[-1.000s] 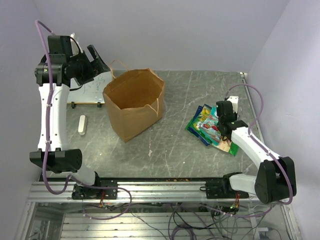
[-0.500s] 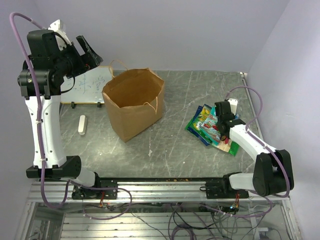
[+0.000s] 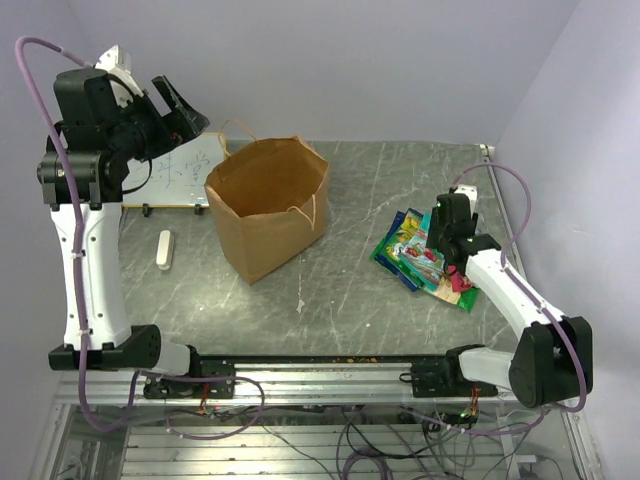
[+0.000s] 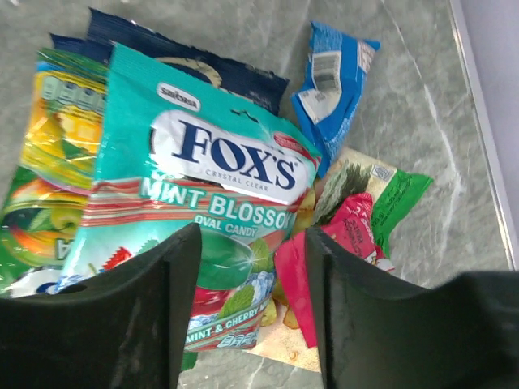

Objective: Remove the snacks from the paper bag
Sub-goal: Place the snack at the center of the board, then reset both arms

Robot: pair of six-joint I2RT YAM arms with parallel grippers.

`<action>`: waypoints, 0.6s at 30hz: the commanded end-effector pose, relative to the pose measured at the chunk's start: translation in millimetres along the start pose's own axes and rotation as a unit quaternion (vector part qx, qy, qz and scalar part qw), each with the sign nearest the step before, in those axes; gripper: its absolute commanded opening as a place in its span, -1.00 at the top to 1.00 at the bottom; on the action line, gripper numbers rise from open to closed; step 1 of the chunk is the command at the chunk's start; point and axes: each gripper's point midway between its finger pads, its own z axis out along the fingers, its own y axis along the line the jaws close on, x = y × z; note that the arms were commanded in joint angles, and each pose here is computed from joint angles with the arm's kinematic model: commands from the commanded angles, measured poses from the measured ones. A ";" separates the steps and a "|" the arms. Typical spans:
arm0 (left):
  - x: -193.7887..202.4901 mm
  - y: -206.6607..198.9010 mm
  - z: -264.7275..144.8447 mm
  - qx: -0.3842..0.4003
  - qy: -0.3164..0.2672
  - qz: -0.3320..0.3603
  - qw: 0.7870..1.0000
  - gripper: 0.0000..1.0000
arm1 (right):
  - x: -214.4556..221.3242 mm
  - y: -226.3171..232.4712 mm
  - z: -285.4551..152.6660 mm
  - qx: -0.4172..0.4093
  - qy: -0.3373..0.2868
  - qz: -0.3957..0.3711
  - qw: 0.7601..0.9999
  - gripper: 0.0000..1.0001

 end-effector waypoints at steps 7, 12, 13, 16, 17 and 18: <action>14.7 -21.4 -25.4 0.056 0.000 -0.058 0.997 -0.96 | -49.6 30.4 -36.7 -0.092 -0.037 -0.026 0.995 -0.98; 30.7 -36.2 -32.9 0.103 0.027 -0.080 0.991 -0.92 | -79.4 72.3 -77.9 -0.208 -0.036 0.032 0.977 -1.00; 32.5 -39.2 -33.3 0.115 0.029 -0.080 0.990 -0.92 | -84.2 80.2 -89.4 -0.235 -0.031 0.051 0.970 -1.00; 34.1 -48.9 -37.8 0.144 0.035 -0.071 0.986 -0.91 | -101.3 102.2 -135.9 -0.340 -0.029 0.050 0.939 -1.00; 31.4 -52.2 -41.1 0.151 0.033 -0.061 0.986 -0.92 | -107.3 105.2 -150.1 -0.363 -0.032 0.052 0.930 -1.00; 27.9 -54.6 -44.7 0.153 0.028 -0.050 0.987 -0.92 | -114.5 106.1 -163.3 -0.378 -0.035 0.059 0.923 -1.00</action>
